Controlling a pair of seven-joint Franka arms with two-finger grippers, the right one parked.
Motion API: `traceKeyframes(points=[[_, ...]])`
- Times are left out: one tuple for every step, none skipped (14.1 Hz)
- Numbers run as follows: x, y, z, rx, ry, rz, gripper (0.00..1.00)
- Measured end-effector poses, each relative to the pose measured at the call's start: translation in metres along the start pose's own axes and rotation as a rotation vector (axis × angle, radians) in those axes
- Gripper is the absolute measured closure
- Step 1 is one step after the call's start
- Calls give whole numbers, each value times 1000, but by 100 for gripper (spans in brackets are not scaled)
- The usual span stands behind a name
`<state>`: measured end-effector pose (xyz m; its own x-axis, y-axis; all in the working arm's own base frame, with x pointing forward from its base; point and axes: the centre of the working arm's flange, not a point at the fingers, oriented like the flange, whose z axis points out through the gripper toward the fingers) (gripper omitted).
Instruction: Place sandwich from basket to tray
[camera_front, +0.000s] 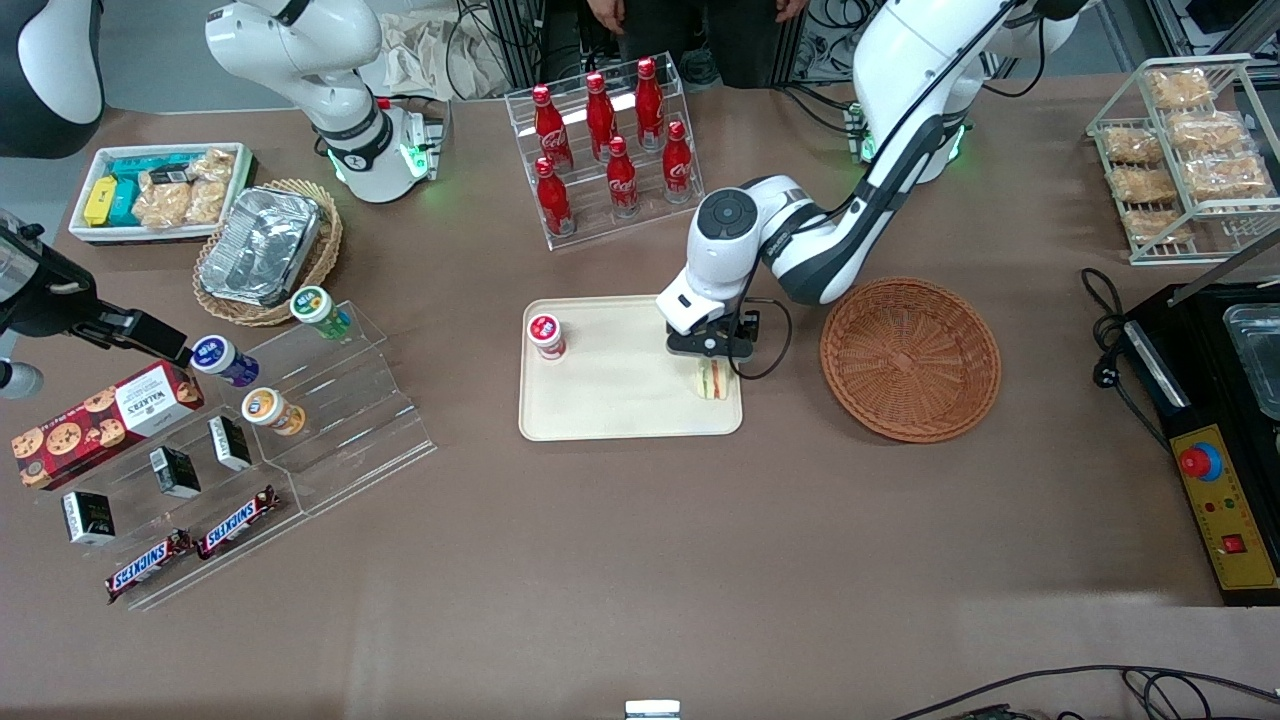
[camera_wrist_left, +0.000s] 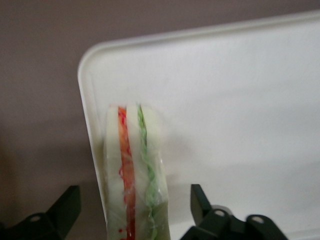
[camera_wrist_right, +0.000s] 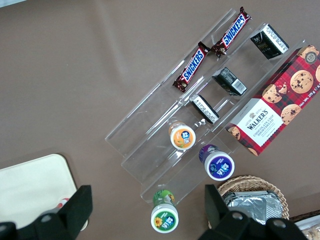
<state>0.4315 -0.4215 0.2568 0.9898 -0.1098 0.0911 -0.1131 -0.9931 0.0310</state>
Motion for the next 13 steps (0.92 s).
traceKeyframes(points=[[11,-2,-20,3,28,-12,0],[22,-6,-44,15,54,-25,0],[33,-11,-72,31,81,-43,0],[44,-20,-100,41,113,-65,0],[52,-30,-125,47,145,-88,0],[58,-42,-145,56,170,-101,0],[63,-54,-160,72,184,-102,0],[68,-69,-170,89,183,-101,0],[73,-84,-176,98,170,-95,0],[78,-98,-180,94,151,-82,0],[81,-111,-184,93,131,-67,0],[83,-123,-187,101,113,-59,0],[84,-135,-192,119,96,-55,0]])
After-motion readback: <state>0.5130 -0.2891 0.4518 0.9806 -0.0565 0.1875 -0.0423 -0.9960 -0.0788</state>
